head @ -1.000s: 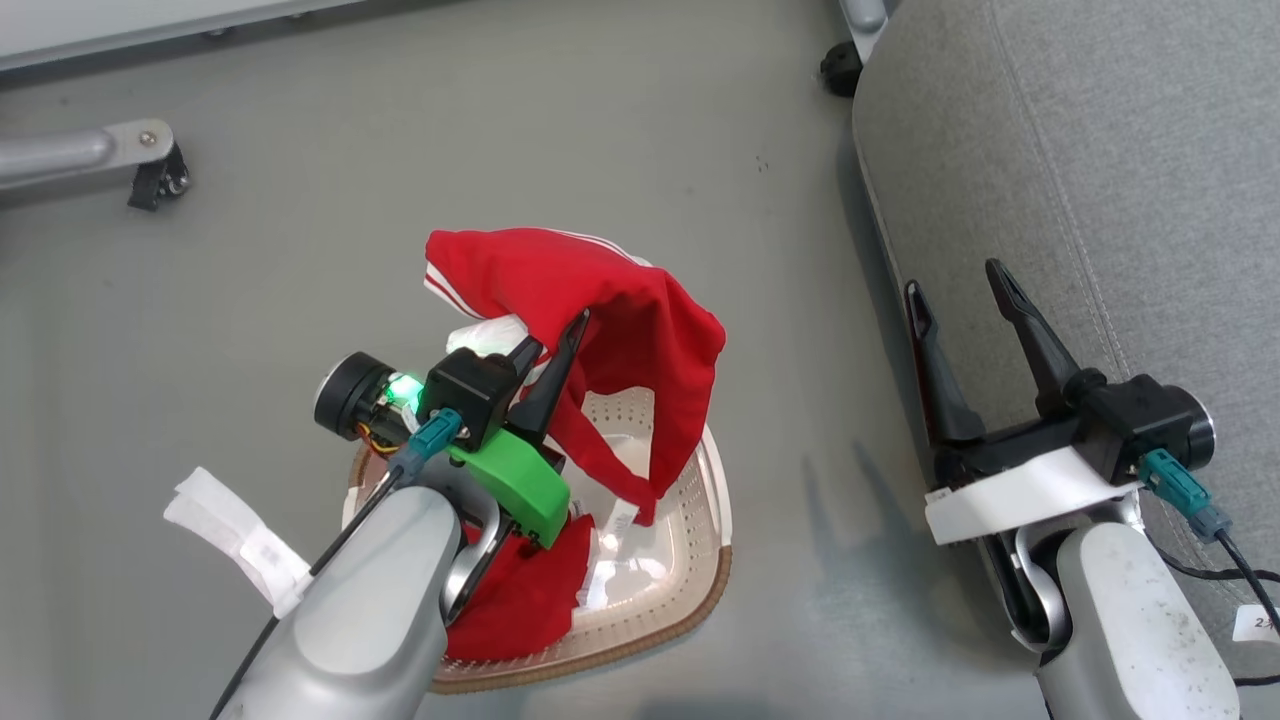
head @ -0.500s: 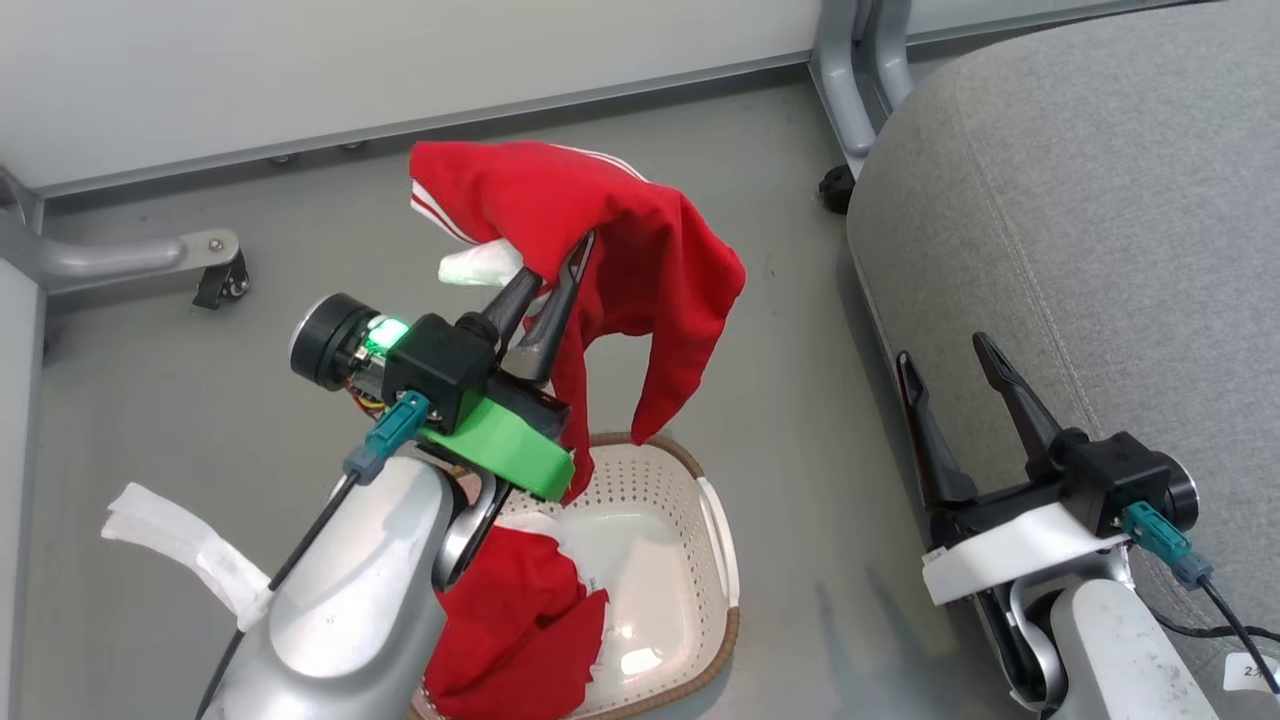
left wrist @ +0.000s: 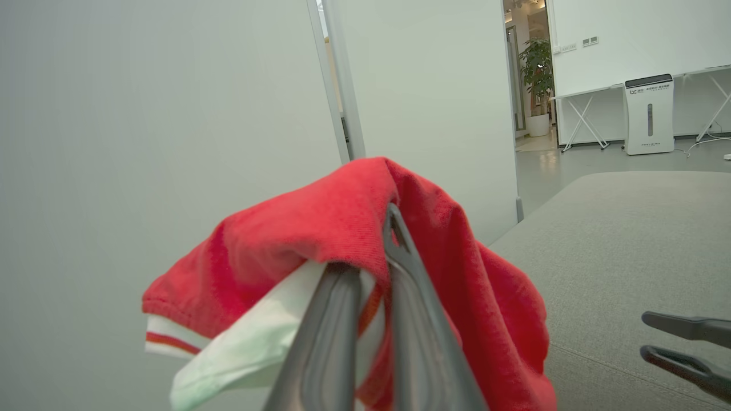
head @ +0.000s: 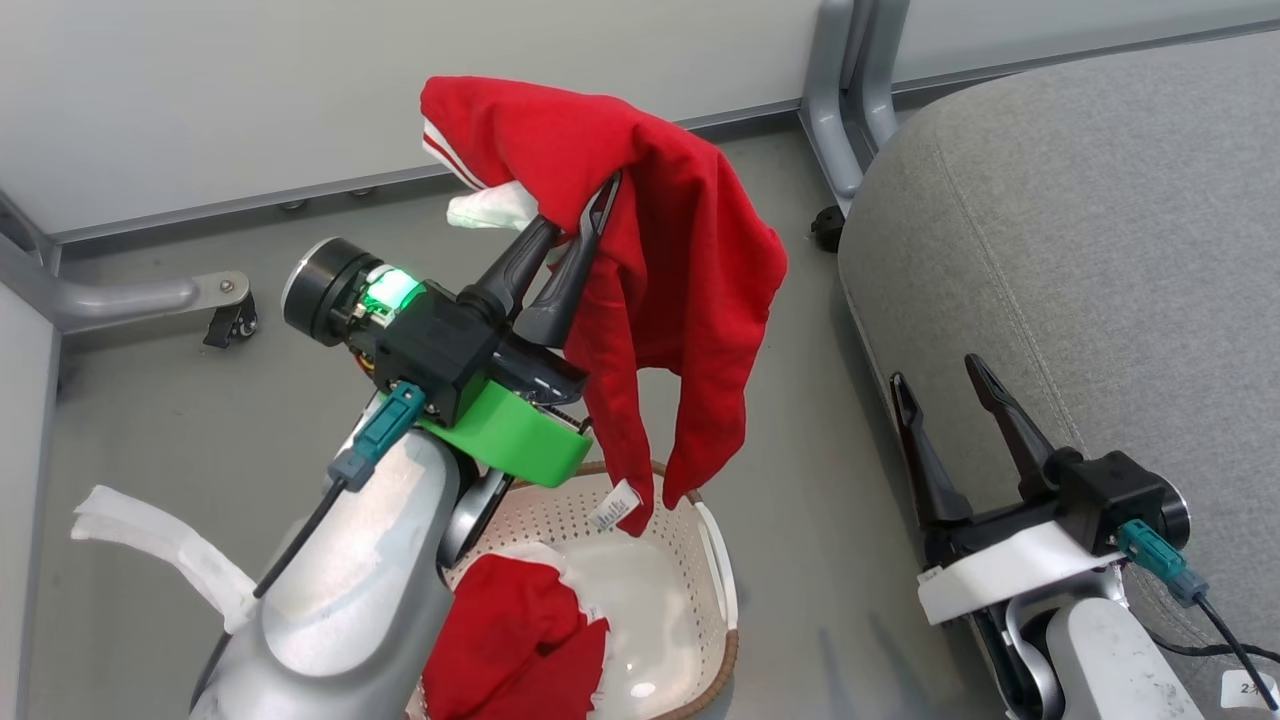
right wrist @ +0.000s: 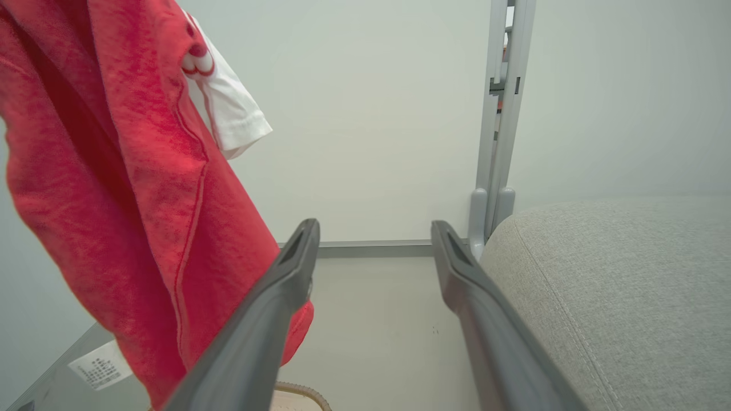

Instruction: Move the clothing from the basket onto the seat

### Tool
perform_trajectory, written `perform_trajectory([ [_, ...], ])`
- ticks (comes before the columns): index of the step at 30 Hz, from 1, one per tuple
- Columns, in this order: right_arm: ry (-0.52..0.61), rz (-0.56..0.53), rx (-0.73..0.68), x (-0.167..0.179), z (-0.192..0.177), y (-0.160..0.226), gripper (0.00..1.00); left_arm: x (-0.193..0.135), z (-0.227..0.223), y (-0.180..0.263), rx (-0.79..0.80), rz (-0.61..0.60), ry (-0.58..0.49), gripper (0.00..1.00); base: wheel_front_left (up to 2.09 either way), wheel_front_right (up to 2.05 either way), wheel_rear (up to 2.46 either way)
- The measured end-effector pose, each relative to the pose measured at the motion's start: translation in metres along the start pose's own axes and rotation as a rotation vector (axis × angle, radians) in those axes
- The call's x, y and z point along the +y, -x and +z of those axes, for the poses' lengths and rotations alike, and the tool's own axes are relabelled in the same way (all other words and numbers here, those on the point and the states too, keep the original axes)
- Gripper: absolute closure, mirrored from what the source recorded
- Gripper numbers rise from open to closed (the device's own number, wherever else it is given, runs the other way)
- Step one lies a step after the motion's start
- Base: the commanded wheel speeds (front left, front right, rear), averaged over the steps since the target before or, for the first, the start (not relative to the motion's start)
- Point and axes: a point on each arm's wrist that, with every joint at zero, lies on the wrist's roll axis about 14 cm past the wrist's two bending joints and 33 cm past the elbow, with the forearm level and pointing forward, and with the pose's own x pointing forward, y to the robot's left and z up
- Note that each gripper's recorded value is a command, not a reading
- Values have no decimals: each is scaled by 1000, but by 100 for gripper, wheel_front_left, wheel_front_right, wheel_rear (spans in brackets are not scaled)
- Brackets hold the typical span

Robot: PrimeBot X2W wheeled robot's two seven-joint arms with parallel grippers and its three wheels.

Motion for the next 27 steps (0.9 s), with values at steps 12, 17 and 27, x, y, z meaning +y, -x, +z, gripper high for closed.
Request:
perform_trajectory([
  [12,-35,172,-119,57,36,-14,0,-5,6,1,-13,-11,-5,100,0,0,0],
  [17,-17,258,-175,82,52,-30,0,-4,1,2,-4,-11,2,100,0,0,0],
  [27,74,356,-143,107,37,-60,0,-6,-5,2,3,-20,9,100,0,0,0],
])
